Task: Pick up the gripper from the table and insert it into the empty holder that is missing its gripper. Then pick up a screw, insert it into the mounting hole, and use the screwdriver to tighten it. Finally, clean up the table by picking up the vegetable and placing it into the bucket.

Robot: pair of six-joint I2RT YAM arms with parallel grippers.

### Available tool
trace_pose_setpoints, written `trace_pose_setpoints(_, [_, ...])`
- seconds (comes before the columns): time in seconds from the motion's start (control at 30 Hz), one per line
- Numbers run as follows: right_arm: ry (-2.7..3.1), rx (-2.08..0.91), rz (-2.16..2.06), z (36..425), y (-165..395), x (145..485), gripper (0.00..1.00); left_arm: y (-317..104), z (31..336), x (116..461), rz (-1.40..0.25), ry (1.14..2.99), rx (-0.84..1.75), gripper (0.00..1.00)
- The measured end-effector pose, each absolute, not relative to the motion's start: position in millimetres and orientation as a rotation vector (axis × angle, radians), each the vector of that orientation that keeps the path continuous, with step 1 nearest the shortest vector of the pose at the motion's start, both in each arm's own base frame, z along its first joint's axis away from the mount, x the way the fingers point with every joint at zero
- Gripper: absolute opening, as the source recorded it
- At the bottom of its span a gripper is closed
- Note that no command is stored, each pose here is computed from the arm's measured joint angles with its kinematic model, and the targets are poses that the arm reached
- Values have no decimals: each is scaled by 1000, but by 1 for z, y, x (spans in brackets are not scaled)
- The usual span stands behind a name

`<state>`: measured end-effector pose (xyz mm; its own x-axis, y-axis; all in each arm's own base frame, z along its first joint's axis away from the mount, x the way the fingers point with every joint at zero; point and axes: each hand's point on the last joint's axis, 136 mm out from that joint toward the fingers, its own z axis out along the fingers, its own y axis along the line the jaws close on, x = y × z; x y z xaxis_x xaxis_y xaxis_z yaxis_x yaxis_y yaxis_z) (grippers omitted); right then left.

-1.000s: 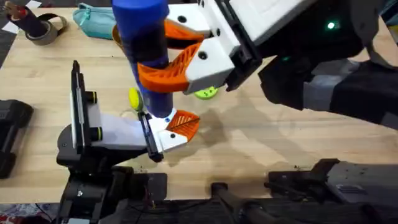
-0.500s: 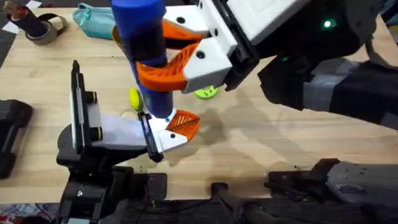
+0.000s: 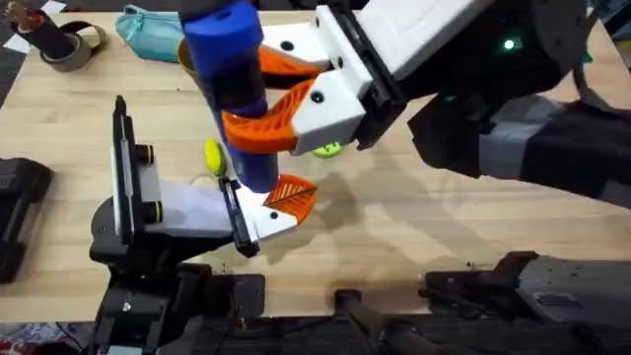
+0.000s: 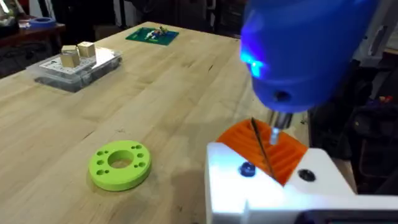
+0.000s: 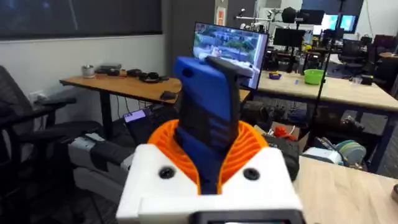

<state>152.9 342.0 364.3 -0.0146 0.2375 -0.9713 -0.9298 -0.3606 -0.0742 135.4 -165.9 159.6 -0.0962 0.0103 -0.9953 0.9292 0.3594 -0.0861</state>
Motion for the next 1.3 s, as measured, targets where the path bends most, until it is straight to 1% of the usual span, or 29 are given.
trace_pose_setpoints(0.5, [827,-1309,1544,357,345,157,106,-166,160,135,-984,1448,907,9])
trace_pose_setpoints(0.7, [859,-1309,1555,347,350,162,105,-166,160,135,-984,1448,907,9])
trace_pose_setpoints(1.3, [851,-1311,1548,347,350,162,106,-166,160,135,-984,1449,907,9])
